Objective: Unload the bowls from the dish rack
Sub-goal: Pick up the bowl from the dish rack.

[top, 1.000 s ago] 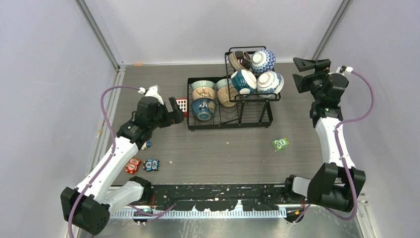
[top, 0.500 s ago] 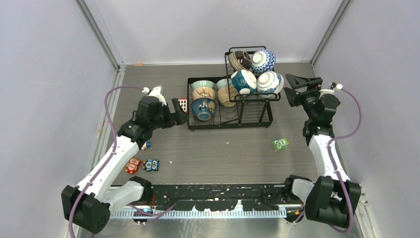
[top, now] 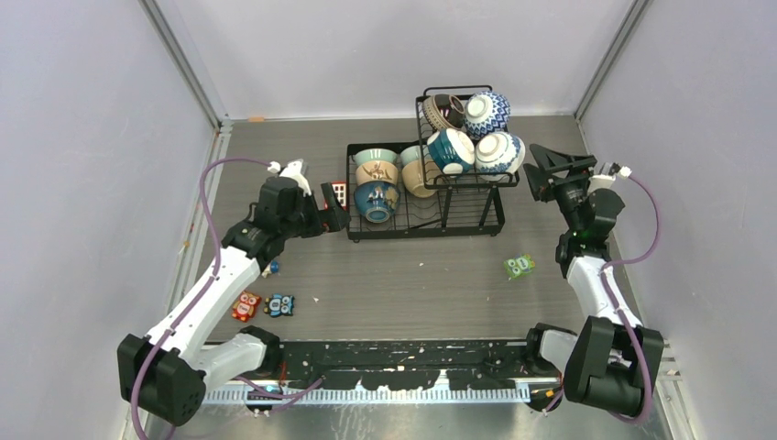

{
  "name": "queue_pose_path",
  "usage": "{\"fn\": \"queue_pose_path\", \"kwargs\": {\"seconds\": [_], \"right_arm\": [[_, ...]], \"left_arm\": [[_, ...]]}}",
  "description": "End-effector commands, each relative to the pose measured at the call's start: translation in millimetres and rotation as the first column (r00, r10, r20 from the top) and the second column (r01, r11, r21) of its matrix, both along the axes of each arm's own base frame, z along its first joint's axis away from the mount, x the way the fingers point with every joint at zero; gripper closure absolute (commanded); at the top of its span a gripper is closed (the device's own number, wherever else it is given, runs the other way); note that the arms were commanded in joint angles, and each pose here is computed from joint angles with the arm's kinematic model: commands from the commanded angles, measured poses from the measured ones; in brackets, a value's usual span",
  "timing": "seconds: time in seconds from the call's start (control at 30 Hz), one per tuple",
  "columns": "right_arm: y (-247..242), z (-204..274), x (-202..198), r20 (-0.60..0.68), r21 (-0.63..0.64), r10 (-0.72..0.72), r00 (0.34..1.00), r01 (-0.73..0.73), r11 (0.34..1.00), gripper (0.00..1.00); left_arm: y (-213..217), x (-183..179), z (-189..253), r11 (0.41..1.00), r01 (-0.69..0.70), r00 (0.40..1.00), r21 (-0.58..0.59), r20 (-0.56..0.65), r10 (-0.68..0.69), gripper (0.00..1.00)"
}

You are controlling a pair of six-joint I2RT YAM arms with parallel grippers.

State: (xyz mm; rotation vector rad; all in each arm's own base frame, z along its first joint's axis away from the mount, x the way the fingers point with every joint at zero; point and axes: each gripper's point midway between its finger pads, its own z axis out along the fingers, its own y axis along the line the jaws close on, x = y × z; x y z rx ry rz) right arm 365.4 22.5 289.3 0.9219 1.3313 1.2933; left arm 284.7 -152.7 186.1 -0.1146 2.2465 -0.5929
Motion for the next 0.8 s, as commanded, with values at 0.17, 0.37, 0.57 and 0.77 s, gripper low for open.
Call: {"fn": "queue_pose_path", "kwargs": {"seconds": [0.17, 0.37, 0.57, 0.77], "right_arm": [[4, 30, 3, 0.127, 0.008, 0.056, 0.99, -0.057, 0.998, 0.31], [8, 34, 7, 0.145, 0.03, 0.088, 0.986, -0.093, 0.995, 0.35], [12, 38, 10, 0.164, 0.042, 0.118, 0.979, -0.126, 0.991, 0.37], [17, 41, 12, 0.179, 0.043, 0.145, 0.973, -0.155, 0.987, 0.39]], "left_arm": [[-5, 6, 5, 1.0, 0.009, 0.999, -0.025, 0.031, -0.009, 0.04], [-3, 6, 5, 1.0, 0.004, 1.0, -0.021, 0.03, -0.004, 0.04], [-3, 6, 3, 1.0, 0.005, 1.0, -0.015, 0.017, -0.005, 0.04], [-3, 5, 4, 1.0, 0.005, 1.0, -0.017, 0.021, -0.005, 0.05]]}}
